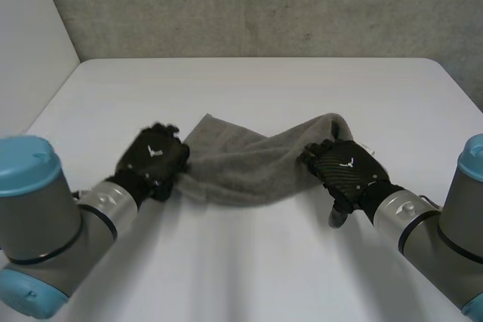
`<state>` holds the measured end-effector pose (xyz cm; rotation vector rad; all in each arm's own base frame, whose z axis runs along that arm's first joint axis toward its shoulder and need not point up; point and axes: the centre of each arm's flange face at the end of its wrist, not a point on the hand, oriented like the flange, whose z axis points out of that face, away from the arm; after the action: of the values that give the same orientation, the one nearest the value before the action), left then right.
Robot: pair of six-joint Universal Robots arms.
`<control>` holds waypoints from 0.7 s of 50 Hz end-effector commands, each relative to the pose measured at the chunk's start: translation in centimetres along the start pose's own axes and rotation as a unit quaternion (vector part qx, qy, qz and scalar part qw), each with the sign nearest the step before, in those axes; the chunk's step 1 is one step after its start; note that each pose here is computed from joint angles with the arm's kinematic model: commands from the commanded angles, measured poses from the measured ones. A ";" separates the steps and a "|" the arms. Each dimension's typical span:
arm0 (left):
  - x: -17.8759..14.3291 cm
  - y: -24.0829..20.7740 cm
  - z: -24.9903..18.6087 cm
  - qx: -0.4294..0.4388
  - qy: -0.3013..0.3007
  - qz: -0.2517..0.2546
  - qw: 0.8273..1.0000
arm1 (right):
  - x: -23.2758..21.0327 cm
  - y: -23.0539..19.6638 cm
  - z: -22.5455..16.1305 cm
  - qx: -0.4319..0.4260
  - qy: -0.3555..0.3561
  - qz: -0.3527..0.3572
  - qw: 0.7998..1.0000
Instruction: Fold the towel.
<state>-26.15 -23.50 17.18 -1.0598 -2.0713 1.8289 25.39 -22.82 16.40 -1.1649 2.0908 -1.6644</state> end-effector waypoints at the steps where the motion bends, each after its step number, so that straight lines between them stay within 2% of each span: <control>1: -1.1 -3.5 -1.2 0.052 -0.016 -0.060 0.997 | 0.1 0.8 0.4 -0.012 0.001 0.012 1.000; 9: -1.1 -6.4 -3.6 0.077 0.010 -0.123 0.989 | 0.4 1.6 1.8 -0.018 -0.002 0.070 0.997; 17: -1.9 -8.8 -5.7 0.116 0.019 -0.147 0.982 | 1.9 2.2 5.1 -0.012 0.005 0.077 0.997; 28: -2.0 -7.2 -5.7 0.089 0.025 -0.198 0.976 | 2.2 2.9 8.1 0.010 0.005 0.083 0.996; 35: -3.1 -6.7 -5.3 0.085 0.014 -0.203 0.975 | 2.8 2.1 8.9 0.043 0.006 0.111 0.993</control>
<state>-24.12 -20.30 25.78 -0.5841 -1.8784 1.7282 27.73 -30.40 11.88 -0.9247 2.0964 -1.6249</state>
